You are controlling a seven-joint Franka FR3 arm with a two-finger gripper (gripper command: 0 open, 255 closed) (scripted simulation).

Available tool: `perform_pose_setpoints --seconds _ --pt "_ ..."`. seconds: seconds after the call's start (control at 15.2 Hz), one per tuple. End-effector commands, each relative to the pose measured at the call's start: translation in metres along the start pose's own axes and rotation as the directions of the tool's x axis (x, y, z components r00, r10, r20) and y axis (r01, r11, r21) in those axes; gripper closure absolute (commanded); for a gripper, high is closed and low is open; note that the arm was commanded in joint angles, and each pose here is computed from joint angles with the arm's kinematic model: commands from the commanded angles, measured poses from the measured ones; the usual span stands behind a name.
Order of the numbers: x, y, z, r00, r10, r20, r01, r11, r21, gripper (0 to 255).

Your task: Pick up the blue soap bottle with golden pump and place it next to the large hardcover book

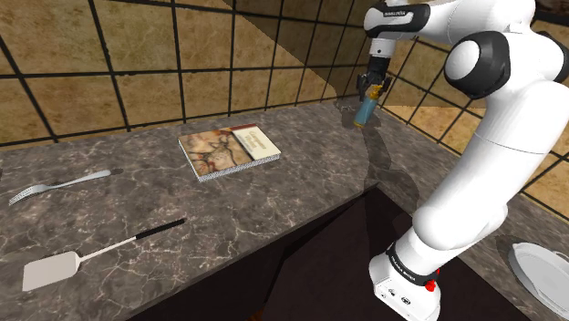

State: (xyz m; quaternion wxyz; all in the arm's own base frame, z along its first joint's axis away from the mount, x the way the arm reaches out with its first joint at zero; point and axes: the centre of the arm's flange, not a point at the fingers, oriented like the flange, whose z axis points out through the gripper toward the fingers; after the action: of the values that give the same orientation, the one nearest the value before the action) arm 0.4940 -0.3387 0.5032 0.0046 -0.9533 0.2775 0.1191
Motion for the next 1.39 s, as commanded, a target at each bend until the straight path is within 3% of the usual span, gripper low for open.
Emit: perform_pose_setpoints --seconds 0.0,1.32 --pt "-0.002 0.001 -0.011 1.000 0.000 0.000 0.000 1.000 0.000 255" --pt "-0.027 0.007 -0.113 1.000 0.000 0.000 0.000 1.000 0.000 255"
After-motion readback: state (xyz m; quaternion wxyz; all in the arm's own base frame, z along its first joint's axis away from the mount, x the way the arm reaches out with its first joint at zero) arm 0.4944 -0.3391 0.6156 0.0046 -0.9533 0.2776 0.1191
